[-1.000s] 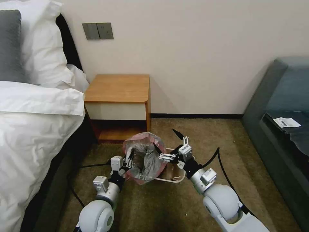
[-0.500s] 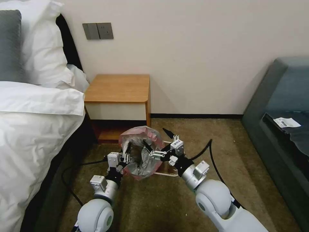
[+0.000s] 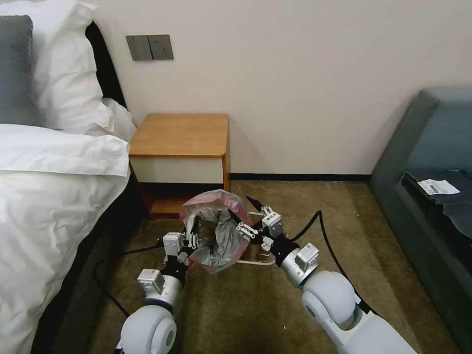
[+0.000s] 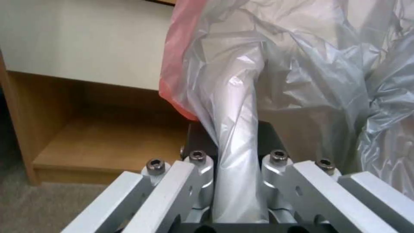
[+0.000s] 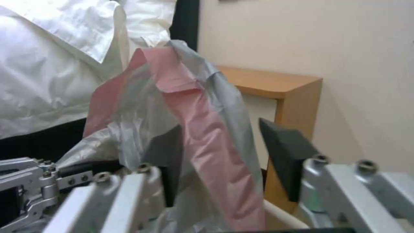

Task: Pick up the garbage bag from the table and place it over the trash can.

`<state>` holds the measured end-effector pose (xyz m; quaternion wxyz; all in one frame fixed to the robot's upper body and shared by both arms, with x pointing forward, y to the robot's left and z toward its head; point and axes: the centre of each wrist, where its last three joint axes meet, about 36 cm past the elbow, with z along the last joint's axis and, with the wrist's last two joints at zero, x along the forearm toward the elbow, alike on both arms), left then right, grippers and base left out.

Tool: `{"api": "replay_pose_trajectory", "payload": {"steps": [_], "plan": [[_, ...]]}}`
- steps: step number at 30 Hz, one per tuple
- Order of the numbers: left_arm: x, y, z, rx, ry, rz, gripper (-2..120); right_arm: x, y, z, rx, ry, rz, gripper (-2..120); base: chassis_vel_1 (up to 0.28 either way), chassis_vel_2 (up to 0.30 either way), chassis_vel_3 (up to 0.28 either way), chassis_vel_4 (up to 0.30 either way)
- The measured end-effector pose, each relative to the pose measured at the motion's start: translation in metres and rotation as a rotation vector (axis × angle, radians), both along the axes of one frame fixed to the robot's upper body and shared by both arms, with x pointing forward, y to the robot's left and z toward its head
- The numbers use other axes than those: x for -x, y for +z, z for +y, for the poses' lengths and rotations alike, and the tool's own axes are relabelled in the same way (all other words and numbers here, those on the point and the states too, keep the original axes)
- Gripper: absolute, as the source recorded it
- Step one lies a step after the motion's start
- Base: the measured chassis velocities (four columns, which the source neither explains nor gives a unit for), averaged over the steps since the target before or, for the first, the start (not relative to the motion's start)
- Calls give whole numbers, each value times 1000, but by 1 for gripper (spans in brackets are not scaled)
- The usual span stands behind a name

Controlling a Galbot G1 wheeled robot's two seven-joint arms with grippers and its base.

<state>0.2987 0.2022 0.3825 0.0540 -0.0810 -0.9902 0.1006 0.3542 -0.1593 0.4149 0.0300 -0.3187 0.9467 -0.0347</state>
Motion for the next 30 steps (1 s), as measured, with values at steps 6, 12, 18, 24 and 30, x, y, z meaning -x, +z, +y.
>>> {"api": "replay_pose_trajectory", "payload": {"steps": [6,12,18,24,30], "plan": [[1,0,0,2,0,0,10,1,-1,0,-8,5,1,22,0,0,0,0],[3,-1,-1,1,-1,0,10,2,0,0,-12,7,0,5,0,0,0,0],[7,-4,1,-12,-9,-2,10,1,3,-2,-13,7,-9,0,0,0,0,0],[22,-11,1,-57,-39,-16,10,-16,16,-12,-6,-5,-38,0,0,0,0,0],[32,-6,0,-67,-54,-46,10,-32,23,-23,22,-21,-44,0,0,0,0,0]]}}
